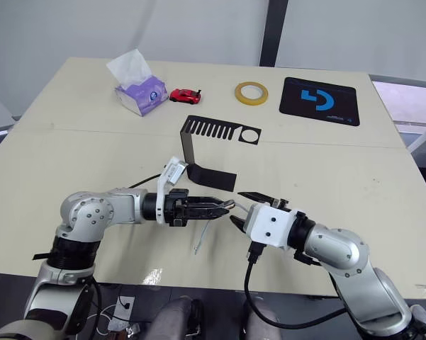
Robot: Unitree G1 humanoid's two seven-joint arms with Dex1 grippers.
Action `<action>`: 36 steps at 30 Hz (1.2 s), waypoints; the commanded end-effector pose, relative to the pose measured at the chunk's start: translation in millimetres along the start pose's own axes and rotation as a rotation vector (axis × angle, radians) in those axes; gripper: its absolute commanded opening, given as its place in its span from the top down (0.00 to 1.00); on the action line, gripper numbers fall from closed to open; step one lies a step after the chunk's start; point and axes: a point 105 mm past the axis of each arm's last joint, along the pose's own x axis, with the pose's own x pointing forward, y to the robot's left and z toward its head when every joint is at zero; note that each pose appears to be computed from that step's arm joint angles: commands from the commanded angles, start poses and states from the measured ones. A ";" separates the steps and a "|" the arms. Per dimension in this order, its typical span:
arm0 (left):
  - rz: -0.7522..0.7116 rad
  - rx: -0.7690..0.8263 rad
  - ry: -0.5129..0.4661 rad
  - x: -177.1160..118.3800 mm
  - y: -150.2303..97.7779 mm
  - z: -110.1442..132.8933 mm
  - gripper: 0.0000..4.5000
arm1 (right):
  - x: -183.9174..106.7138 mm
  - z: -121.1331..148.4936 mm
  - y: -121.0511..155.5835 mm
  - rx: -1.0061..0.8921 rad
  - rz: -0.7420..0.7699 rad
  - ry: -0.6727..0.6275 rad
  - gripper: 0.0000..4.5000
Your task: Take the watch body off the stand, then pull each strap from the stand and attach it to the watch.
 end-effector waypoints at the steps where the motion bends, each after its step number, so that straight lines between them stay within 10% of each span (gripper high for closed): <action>1: -0.031 0.036 -0.002 1.5 -8.0 2.5 0.62 | -1.2 7.3 0.2 -0.011 -0.005 -0.027 0.52; 6: -0.022 0.035 -0.002 0.0 -6.3 2.9 0.62 | -2.5 6.4 -1.2 -0.014 -0.009 -0.023 0.99; 36: 0.000 0.018 0.005 2.6 -0.9 -0.3 0.62 | -2.9 11.4 0.4 -0.060 0.009 -0.037 0.99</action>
